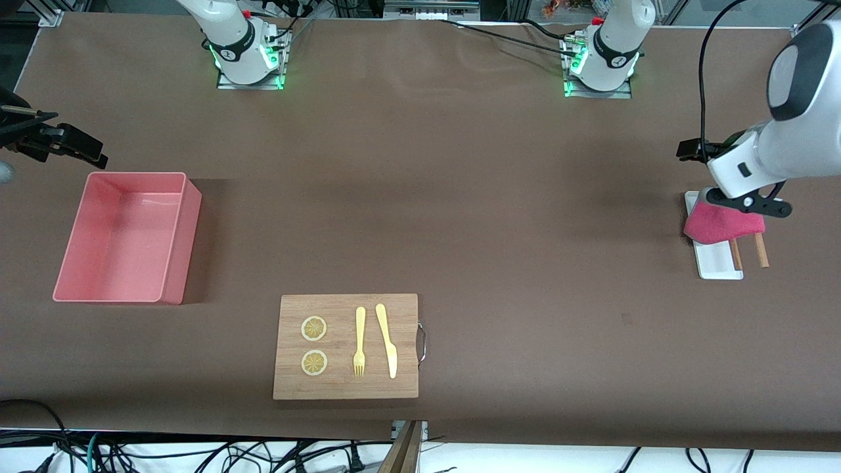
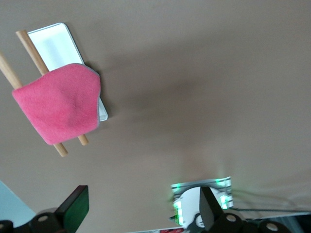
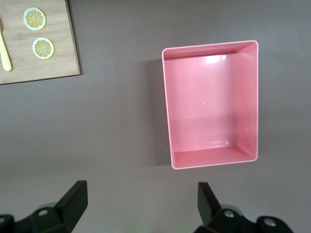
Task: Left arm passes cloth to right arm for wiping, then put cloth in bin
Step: 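Grasp the pink cloth with the left gripper and lift it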
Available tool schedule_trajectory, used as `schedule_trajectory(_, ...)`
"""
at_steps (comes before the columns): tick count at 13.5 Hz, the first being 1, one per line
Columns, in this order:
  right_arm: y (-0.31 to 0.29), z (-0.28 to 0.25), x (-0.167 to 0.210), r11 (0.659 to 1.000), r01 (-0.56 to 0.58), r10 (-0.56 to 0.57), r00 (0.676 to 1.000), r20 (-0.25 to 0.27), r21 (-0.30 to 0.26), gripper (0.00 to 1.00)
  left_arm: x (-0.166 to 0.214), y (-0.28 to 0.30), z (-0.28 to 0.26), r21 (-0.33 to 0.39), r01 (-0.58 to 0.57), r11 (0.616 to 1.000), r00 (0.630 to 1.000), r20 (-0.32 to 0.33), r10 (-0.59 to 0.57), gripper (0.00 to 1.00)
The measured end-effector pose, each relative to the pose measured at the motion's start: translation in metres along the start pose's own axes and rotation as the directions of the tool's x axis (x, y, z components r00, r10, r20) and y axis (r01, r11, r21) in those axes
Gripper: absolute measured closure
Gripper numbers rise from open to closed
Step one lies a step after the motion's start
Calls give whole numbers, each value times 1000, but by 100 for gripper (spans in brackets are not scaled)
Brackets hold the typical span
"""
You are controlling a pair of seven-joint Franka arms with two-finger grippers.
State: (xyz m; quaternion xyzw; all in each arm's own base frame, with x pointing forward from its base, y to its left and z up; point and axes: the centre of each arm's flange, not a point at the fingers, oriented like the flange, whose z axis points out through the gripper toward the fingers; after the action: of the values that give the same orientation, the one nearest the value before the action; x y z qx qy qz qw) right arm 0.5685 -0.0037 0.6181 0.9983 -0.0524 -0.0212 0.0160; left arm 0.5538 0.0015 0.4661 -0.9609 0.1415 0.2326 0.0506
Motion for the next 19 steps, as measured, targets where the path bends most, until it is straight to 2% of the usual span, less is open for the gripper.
schedule_trajectory(3,0,2,2,1000,0,0,1000,0,0,0,43,-7,26,63,-159,985,984,85,154,0)
schedule_trajectory(6,1,2,3,1000,-2,2,1000,-4,1,0,93,3,59,154,-295,943,947,178,267,0)
schedule_trajectory(11,2,-2,4,1000,-3,3,1000,-26,3,0,156,-12,118,213,-483,849,874,180,452,0)
schedule_trajectory(14,3,-2,5,998,61,-61,998,-28,1,0,178,-64,169,197,-568,799,823,143,550,0)
schedule_trajectory(16,3,-2,5,997,79,-78,996,-30,1,0,179,-91,199,159,-578,800,815,145,560,0)
schedule_trajectory(19,3,-2,6,997,79,-79,996,-31,1,0,175,-100,222,118,-572,812,818,161,552,5)
